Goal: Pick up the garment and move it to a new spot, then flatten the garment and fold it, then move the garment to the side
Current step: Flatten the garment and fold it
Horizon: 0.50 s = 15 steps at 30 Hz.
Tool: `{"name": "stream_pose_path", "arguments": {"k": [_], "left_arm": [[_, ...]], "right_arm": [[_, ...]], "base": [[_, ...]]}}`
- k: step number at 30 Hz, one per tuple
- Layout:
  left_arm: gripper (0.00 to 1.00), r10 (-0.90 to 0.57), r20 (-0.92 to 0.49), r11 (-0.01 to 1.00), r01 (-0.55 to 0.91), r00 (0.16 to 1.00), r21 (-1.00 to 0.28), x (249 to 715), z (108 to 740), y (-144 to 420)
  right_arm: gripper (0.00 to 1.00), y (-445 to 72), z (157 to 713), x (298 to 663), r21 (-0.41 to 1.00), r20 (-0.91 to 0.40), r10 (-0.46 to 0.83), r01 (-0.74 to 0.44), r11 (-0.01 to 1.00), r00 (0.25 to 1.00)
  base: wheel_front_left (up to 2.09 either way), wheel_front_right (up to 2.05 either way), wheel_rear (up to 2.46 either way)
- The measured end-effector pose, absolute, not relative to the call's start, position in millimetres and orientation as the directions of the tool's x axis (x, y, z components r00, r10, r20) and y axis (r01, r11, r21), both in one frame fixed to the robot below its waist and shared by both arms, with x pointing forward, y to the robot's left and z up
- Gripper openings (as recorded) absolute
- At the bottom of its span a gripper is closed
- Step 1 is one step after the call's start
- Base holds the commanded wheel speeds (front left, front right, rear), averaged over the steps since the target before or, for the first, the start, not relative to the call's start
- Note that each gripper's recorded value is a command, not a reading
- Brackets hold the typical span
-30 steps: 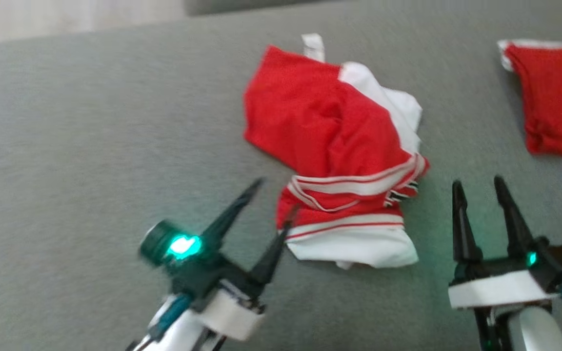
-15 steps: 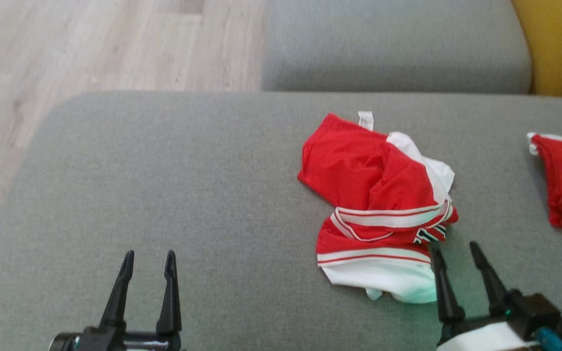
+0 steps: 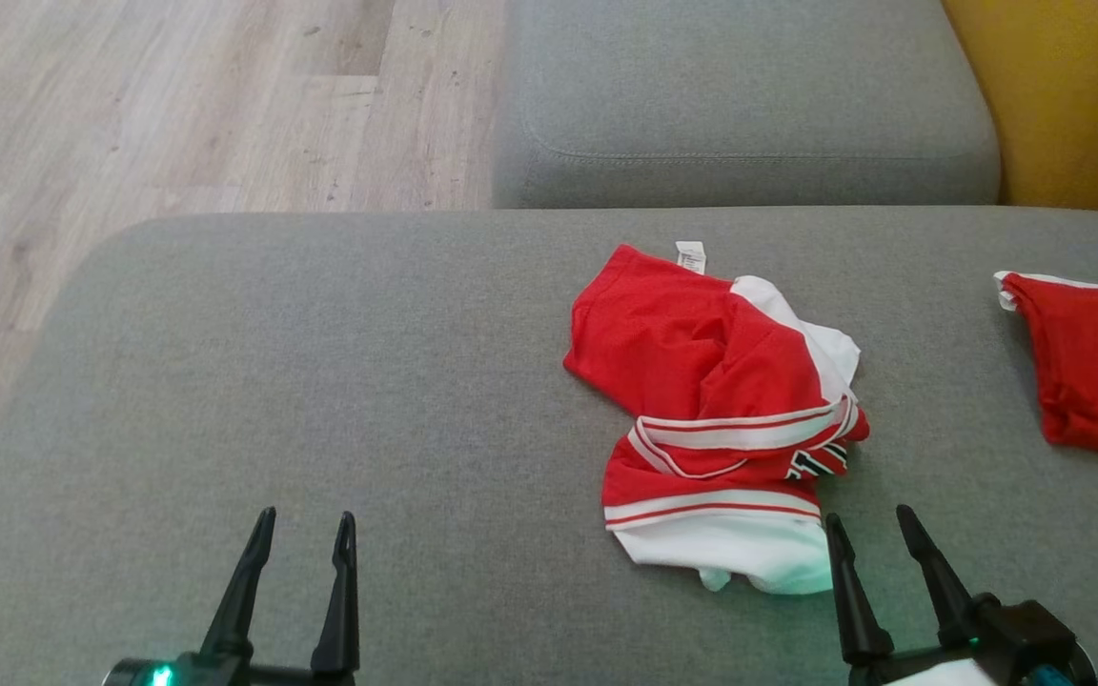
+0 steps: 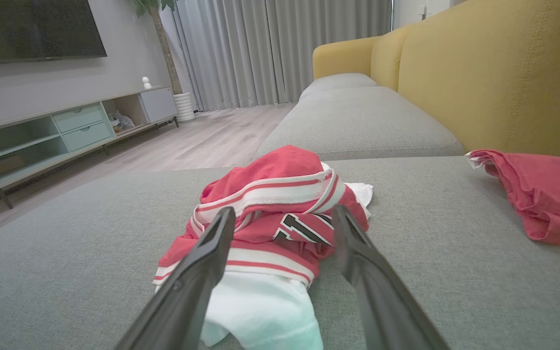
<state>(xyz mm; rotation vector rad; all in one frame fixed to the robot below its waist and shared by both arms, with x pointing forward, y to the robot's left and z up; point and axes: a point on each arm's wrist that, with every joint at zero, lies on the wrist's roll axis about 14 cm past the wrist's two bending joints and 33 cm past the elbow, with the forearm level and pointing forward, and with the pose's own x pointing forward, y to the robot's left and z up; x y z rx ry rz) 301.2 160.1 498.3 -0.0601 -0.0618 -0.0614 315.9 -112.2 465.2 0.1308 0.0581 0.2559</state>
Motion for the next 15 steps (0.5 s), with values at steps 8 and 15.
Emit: {"name": "stream_pose_path", "arguments": {"k": [8,15], "left_arm": [[1.00,-0.068,0.044,0.996,0.070,0.997,-0.052,302.0,492.2,160.7],[1.00,-0.088,0.028,0.994,0.089,0.996,-0.057,305.1,487.5,154.4]], "right_arm": [[1.00,-113.6,464.3,314.9,0.138,-0.043,0.251,-0.243,0.960,0.967],[1.00,-114.6,462.6,311.8,0.140,-0.049,0.245,-0.236,0.961,0.968]], "base": [[0.00,0.00,0.00],[0.00,0.00,0.00]]}}
